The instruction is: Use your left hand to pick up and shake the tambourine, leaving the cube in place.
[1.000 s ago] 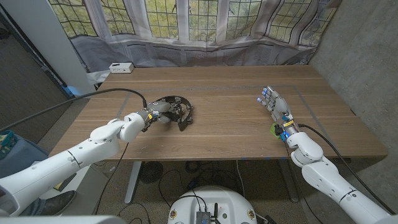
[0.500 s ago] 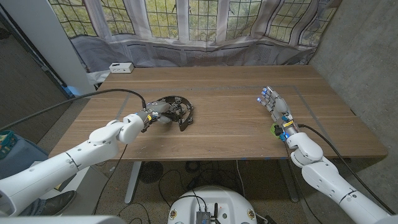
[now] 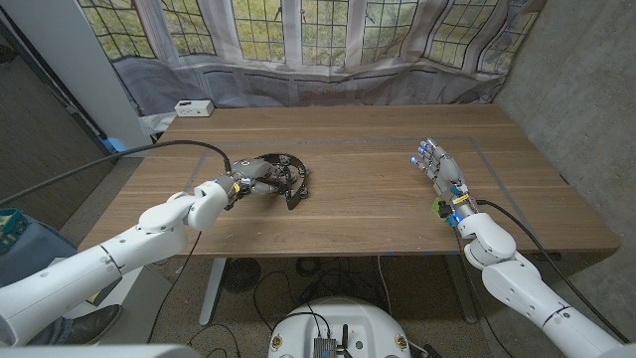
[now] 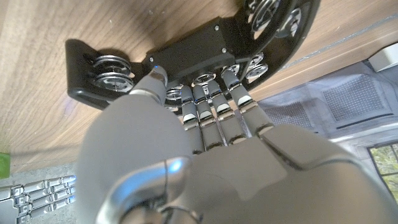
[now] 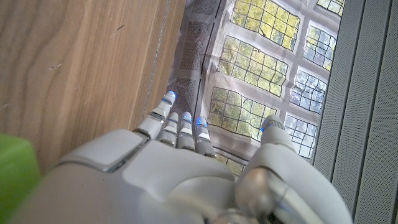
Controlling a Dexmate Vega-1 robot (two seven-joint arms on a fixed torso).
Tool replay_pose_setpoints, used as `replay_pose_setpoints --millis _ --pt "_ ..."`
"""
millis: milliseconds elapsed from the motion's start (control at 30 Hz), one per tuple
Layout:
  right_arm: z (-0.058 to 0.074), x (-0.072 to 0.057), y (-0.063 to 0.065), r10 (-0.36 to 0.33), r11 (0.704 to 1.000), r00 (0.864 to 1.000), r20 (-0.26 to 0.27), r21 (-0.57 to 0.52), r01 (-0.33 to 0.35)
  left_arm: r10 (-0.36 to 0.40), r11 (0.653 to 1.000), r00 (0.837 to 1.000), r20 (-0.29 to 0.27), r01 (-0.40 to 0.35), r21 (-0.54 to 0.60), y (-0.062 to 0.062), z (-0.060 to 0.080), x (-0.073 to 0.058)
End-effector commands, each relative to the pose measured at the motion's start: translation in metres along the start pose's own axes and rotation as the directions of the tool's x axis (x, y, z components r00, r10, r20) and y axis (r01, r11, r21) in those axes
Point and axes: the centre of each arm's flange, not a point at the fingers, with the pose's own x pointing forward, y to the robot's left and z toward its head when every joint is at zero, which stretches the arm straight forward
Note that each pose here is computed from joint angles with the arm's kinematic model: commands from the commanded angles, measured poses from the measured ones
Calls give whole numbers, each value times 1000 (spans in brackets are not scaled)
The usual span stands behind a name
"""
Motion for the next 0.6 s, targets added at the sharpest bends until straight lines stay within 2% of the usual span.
replay_pose_setpoints --millis 33,367,600 --pt "0 0 -1 0 1000 1000 4 -2 0 75 997 997 6 -75 -34 16 5 -11" --pt "0 0 -1 -1 1000 1000 3 -1 1 148 987 989 -18 -148 -54 28 8 -25" --pt "0 0 -2 -6 1000 1000 14 6 6 171 971 983 -65 -179 -159 28 7 -33"
